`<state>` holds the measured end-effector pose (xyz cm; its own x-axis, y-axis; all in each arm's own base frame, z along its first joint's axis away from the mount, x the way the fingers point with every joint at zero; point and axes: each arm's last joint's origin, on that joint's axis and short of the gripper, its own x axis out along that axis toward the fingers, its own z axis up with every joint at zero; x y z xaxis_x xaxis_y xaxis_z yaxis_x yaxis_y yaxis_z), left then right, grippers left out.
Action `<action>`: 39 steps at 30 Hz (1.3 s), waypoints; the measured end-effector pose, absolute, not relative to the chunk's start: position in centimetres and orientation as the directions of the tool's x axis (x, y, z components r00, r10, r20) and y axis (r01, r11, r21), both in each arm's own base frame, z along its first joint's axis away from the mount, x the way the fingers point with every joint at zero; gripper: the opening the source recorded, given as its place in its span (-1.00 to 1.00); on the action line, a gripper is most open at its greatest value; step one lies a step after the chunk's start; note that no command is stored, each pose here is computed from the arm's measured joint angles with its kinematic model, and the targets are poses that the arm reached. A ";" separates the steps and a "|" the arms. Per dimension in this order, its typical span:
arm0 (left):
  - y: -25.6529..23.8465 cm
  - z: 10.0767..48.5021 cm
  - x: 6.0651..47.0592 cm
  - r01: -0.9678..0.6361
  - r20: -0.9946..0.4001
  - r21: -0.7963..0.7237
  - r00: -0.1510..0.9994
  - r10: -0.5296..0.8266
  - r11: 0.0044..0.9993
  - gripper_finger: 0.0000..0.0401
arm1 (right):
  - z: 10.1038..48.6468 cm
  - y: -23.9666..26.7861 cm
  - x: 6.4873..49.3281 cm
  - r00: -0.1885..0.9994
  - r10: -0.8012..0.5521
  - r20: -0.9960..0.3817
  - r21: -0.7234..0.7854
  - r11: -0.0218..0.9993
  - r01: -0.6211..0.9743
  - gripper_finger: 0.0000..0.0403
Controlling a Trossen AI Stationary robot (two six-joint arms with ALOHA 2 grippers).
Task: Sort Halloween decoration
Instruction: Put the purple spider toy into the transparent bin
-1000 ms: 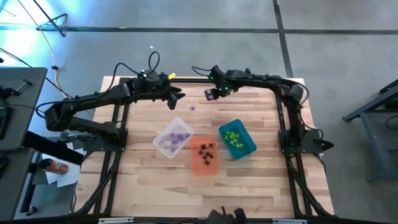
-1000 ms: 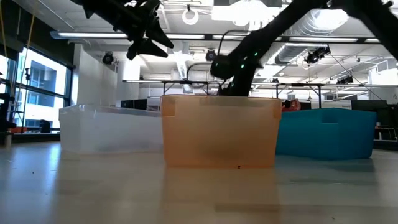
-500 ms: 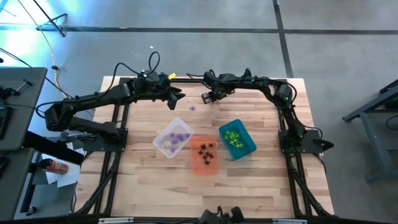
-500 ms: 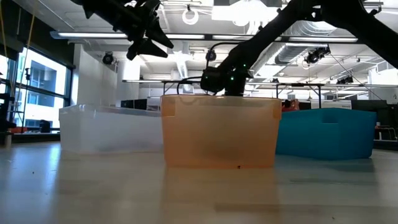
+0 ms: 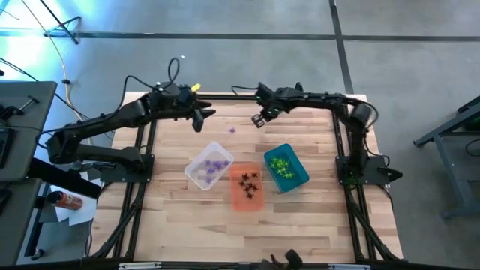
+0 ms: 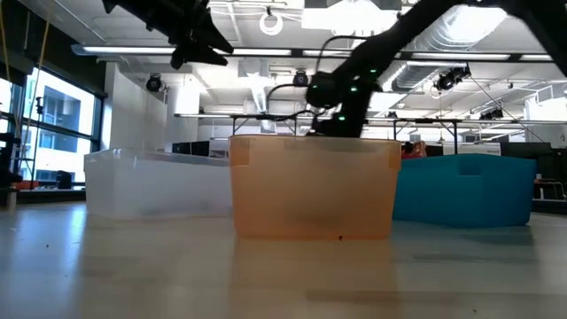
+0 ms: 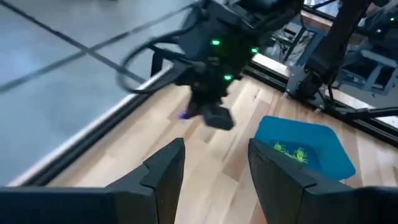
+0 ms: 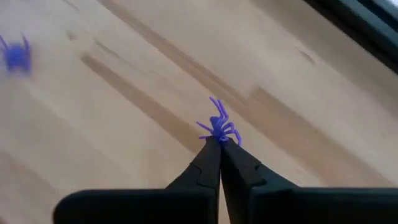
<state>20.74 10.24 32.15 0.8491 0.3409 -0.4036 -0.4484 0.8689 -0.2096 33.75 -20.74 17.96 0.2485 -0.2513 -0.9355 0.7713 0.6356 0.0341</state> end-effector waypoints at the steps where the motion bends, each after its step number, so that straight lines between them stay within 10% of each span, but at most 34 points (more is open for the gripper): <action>1: 10.2 32.3 20.6 -0.447 -0.397 -0.199 0.851 0.345 0.872 -0.17 | 17.9 -20.4 32.9 0.269 -0.248 -0.931 0.052 0.638 0.768 -1.00; 13: 10.9 33.1 22.2 -0.359 -0.246 -0.158 0.917 0.315 0.920 -0.17 | 21.3 -11.2 23.3 0.896 -0.120 -0.428 0.545 0.756 0.362 -1.00; 20: 10.5 32.6 24.8 -0.113 -0.164 -0.278 0.984 0.069 0.954 -0.17 | 26.2 -6.8 22.8 0.997 -0.001 0.073 0.340 0.940 -0.024 -1.00; 39: 7.3 31.5 27.8 0.097 -0.130 -0.289 0.982 -0.140 0.952 -0.17 | 29.8 -5.3 25.6 0.999 0.054 0.002 0.130 0.990 -0.053 -1.00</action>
<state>27.84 7.28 31.52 0.9815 -0.1400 -0.1304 0.0974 0.9524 -0.2889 25.65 -5.30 29.76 0.9986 0.0536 0.0024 -0.0535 0.9901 0.1300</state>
